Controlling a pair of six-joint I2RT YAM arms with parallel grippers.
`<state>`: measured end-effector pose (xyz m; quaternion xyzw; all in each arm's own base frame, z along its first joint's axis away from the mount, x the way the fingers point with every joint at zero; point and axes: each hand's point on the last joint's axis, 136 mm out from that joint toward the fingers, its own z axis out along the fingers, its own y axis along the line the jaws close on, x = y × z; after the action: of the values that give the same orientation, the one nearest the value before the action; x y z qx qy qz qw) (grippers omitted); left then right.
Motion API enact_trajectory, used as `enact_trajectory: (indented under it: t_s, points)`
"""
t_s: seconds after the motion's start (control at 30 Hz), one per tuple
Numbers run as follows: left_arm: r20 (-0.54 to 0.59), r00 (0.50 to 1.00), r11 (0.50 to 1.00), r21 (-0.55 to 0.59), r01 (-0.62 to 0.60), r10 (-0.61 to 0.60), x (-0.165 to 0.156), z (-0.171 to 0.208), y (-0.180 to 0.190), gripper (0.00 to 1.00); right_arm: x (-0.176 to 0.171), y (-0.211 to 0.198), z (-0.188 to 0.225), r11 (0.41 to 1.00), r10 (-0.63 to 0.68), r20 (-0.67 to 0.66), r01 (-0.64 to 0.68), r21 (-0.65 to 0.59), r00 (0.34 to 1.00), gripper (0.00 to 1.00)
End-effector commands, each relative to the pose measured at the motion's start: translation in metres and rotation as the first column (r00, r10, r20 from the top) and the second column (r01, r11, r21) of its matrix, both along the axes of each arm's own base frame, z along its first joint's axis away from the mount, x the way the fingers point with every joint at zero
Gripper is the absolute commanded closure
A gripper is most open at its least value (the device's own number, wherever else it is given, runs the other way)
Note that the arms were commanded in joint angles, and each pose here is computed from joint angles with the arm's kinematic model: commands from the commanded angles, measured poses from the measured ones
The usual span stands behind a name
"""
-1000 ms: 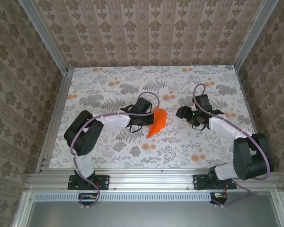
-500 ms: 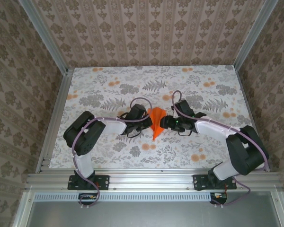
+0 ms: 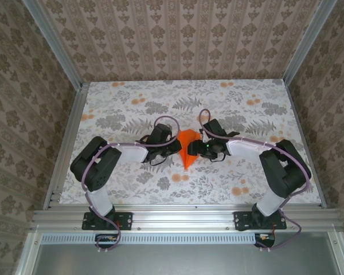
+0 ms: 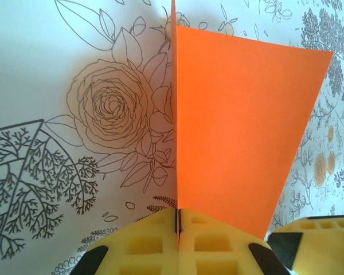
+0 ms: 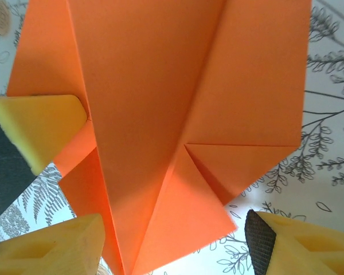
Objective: Fold a paper plane with a square sheet of paper (pick it up from the middle)
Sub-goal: Turn over a paper plane at the center of the table.
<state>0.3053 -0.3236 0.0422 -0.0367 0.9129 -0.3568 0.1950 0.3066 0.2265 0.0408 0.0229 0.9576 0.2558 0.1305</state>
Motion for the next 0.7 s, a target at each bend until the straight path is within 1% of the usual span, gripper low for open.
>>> enact_trajectory:
  t_s: [0.0, 0.1, 0.2, 0.33, 0.53, 0.67]
  points:
    - [-0.001, 0.998, 0.998, 0.009, 0.056, -0.056, -0.006, -0.001, 0.0, 0.94, -0.001, 0.011, 0.001, 0.999, 0.029, -0.021, -0.029, 0.014, 0.999, 0.32]
    - [-0.008, 0.998, 0.998, 0.015, 0.058, -0.058, -0.007, -0.005, 0.001, 0.94, -0.005, 0.013, -0.003, 0.999, 0.04, -0.042, -0.039, 0.009, 0.998, 0.32]
    - [-0.01, 0.998, 0.998, 0.016, 0.059, -0.059, -0.007, -0.007, 0.003, 0.94, -0.006, 0.02, -0.001, 0.998, 0.053, -0.043, -0.051, 0.038, 0.998, 0.32]
    - [-0.008, 0.998, 0.998, 0.016, 0.062, -0.062, -0.007, -0.007, 0.003, 0.94, -0.006, 0.027, 0.006, 0.996, 0.068, -0.03, -0.066, 0.057, 0.997, 0.36]
    - [-0.007, 0.998, 0.997, 0.02, 0.069, -0.069, -0.008, -0.009, 0.004, 0.95, -0.006, 0.037, 0.012, 0.993, 0.061, -0.013, -0.059, 0.099, 0.998, 0.45]
    - [-0.005, 0.998, 0.998, 0.014, 0.069, -0.069, -0.008, -0.008, 0.003, 0.95, -0.005, 0.044, 0.012, 0.99, 0.047, -0.009, -0.046, 0.132, 0.999, 0.45]
